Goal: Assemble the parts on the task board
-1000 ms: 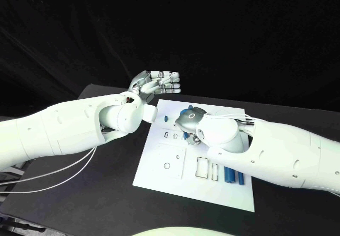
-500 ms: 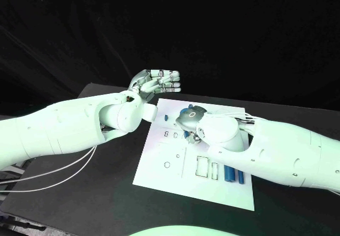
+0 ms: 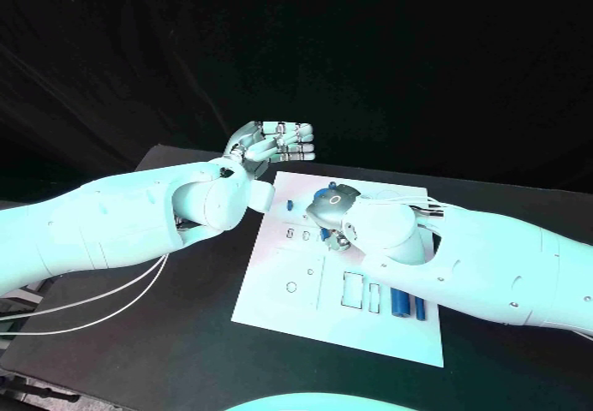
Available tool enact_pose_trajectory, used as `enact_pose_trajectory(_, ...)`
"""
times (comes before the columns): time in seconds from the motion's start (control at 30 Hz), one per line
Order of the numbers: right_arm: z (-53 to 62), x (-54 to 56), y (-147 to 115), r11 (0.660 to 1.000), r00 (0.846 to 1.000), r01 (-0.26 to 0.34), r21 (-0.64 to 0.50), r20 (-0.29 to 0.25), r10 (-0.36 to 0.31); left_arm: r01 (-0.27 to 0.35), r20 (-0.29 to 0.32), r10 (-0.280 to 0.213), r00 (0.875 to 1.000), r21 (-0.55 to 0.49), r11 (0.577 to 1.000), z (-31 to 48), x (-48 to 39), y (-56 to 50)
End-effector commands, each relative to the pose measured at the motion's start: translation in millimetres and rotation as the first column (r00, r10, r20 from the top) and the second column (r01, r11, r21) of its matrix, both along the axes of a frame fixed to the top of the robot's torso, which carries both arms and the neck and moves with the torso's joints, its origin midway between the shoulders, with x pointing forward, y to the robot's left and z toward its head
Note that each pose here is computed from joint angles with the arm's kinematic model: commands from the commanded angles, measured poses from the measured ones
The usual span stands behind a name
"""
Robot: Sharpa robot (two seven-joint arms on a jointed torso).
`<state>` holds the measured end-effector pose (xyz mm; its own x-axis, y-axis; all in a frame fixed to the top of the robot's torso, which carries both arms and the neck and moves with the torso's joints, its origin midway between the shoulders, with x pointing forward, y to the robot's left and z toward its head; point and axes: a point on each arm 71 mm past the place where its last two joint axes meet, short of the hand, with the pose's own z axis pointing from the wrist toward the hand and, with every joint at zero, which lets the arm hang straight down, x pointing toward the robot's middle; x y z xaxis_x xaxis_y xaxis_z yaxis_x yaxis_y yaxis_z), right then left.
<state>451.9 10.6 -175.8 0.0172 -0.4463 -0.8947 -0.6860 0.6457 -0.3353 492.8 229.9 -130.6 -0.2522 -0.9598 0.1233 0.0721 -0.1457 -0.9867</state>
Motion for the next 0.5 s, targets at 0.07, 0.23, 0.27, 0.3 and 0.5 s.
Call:
enact_pose_trajectory(0.07,-1.7,0.2,-0.9,1.0,1.0,0.001,-0.015,0.008,-0.001,0.019,0.007,-0.019,1.0,-0.009,1.0,1.3,-0.4,-2.3)
enact_pose_trajectory(0.23,-1.7,0.2,-0.9,1.0,1.0,0.0,-0.014,0.008,0.0,0.019,0.006,-0.019,1.0,-0.009,1.0,1.2,-0.4,-2.1)
enact_pose_trajectory(0.27,-1.7,0.2,-0.9,1.0,1.0,0.0,-0.014,0.008,0.0,0.019,0.006,-0.019,1.0,-0.009,1.0,1.2,-0.4,-2.2)
enact_pose_trajectory(0.3,-1.7,0.3,-0.9,1.0,1.0,0.0,-0.013,0.008,0.0,0.019,0.005,-0.019,1.0,-0.008,1.0,1.1,-0.3,-2.2)
enact_pose_trajectory(0.5,-1.6,0.2,-0.6,1.0,1.0,0.0,-0.011,0.009,0.001,0.018,0.003,-0.018,1.0,-0.008,1.0,0.9,-0.3,-2.1)
